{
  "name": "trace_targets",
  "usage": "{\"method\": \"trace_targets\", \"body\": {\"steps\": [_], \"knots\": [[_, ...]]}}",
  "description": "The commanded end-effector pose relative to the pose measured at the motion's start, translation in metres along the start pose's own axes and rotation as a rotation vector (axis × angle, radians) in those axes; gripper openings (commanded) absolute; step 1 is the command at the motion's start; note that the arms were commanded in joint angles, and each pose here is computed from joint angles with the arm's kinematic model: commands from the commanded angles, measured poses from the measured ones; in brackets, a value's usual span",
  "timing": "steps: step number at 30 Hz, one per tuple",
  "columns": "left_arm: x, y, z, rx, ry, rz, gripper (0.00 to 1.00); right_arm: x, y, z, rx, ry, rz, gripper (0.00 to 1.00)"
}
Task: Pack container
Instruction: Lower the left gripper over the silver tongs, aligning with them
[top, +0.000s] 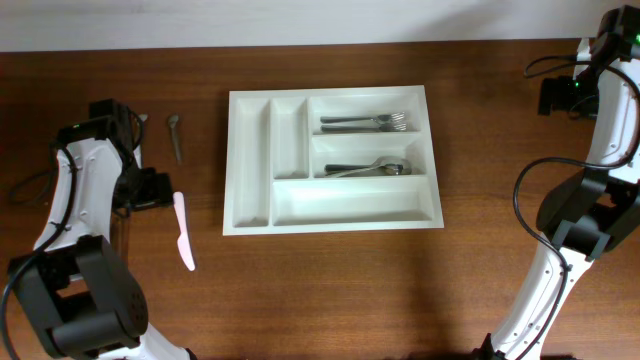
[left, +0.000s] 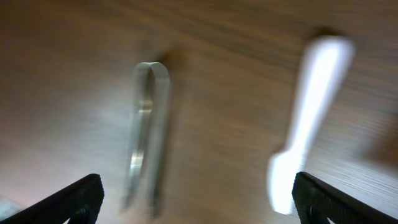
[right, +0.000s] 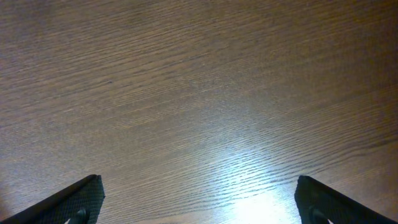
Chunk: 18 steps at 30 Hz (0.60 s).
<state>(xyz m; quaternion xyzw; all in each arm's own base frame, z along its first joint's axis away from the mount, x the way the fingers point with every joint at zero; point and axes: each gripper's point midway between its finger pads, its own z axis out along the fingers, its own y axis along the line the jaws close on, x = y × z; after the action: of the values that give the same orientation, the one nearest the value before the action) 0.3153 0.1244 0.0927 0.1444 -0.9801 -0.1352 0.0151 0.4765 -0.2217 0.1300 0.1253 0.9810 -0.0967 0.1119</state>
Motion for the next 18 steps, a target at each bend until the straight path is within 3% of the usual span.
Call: {"method": "trace_targets", "body": {"steps": [1, 5, 9, 18], "knots": [[0.003, 0.034, 0.002, -0.179, 0.017, -0.006, 0.99, 0.002, -0.002, 0.003, -0.002, 0.009, 0.013, 0.99], [0.011, 0.007, 0.004, -0.016, 0.056, 0.169, 0.99, 0.002, -0.002, 0.003, -0.002, 0.009, 0.012, 0.99], [0.005, -0.005, 0.007, 0.081, 0.025, 0.191, 0.99, 0.002, -0.002, 0.003, -0.002, 0.009, 0.012, 0.99], [0.009, 0.017, 0.016, 0.080, 0.044, 0.168, 0.99, 0.002, -0.002, 0.003, -0.002, 0.009, 0.012, 0.99]]}}
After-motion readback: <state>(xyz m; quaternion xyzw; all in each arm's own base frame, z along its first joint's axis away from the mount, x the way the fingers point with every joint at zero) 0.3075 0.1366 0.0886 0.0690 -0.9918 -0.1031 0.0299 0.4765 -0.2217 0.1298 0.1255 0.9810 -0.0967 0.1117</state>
